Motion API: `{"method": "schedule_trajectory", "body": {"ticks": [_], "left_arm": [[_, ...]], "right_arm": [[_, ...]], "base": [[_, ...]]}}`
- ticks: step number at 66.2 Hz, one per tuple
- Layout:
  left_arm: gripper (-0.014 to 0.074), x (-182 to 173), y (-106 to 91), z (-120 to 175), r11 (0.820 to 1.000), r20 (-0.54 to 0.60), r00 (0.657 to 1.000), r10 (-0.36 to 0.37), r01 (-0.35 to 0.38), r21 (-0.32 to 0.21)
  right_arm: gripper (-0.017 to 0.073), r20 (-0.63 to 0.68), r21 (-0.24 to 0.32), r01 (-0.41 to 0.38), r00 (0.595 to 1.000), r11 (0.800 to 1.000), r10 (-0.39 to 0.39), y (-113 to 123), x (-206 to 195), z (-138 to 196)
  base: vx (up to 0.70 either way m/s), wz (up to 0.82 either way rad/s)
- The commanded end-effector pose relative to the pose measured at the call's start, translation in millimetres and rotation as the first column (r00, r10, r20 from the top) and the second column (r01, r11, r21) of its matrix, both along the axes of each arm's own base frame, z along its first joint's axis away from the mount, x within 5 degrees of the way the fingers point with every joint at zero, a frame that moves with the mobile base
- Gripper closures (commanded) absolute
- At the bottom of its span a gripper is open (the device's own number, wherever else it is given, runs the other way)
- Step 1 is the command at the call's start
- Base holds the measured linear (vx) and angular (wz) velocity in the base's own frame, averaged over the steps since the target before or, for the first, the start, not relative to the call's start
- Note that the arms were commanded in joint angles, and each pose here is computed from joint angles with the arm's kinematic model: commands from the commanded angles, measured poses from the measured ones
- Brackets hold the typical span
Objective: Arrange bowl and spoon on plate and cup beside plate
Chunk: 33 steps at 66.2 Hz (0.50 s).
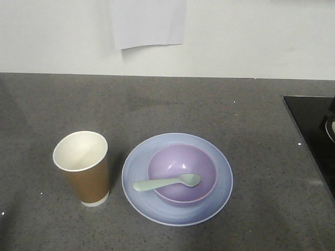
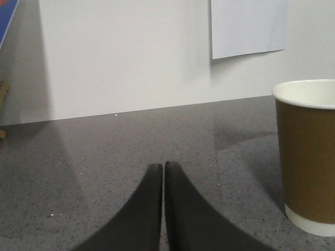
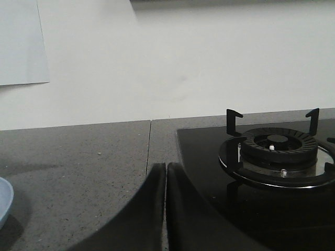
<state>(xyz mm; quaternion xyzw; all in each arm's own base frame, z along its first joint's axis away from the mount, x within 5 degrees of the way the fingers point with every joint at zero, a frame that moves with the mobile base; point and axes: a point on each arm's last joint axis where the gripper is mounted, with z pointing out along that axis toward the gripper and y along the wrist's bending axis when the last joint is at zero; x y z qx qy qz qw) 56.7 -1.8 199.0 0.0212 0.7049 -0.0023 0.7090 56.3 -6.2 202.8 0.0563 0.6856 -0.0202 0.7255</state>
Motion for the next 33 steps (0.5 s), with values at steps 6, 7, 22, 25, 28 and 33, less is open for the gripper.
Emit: {"method": "schedule_trajectory", "body": {"ticks": [6, 7, 22, 25, 28, 33], "left_arm": [[0.0600, -1.1, -0.2, 10.1, 1.000, 0.089, 0.996, -0.002, 0.003, -0.012], [0.0600, -1.1, -0.2, 10.1, 1.000, 0.089, 0.996, -0.002, 0.003, -0.012], [0.0600, -1.1, -0.2, 10.1, 1.000, 0.089, 0.996, -0.002, 0.003, -0.012], [0.0600, -1.1, -0.2, 10.1, 1.000, 0.089, 0.996, -0.002, 0.003, -0.012], [0.0600, -1.1, -0.2, 10.1, 1.000, 0.089, 0.996, -0.002, 0.003, -0.012], [0.0600, -1.1, -0.2, 10.1, 1.000, 0.089, 0.996, -0.002, 0.003, -0.012]], "right_arm": [[0.0562, 0.086, -0.011, 0.003, 0.996, 1.000, -0.002, 0.1, -1.3, 6.5], [0.0562, 0.086, -0.011, 0.003, 0.996, 1.000, -0.002, 0.1, -1.3, 6.5], [0.0562, 0.086, -0.011, 0.003, 0.996, 1.000, -0.002, 0.1, -1.3, 6.5], [0.0562, 0.086, -0.011, 0.003, 0.996, 1.000, -0.002, 0.1, -1.3, 6.5], [0.0562, 0.086, -0.011, 0.003, 0.996, 1.000, -0.002, 0.1, -1.3, 6.5], [0.0562, 0.086, -0.011, 0.003, 0.996, 1.000, -0.002, 0.1, -1.3, 6.5]], "base": [[0.00, 0.00], [0.00, 0.00], [0.00, 0.00], [0.00, 0.00], [0.00, 0.00], [0.00, 0.00]]}}
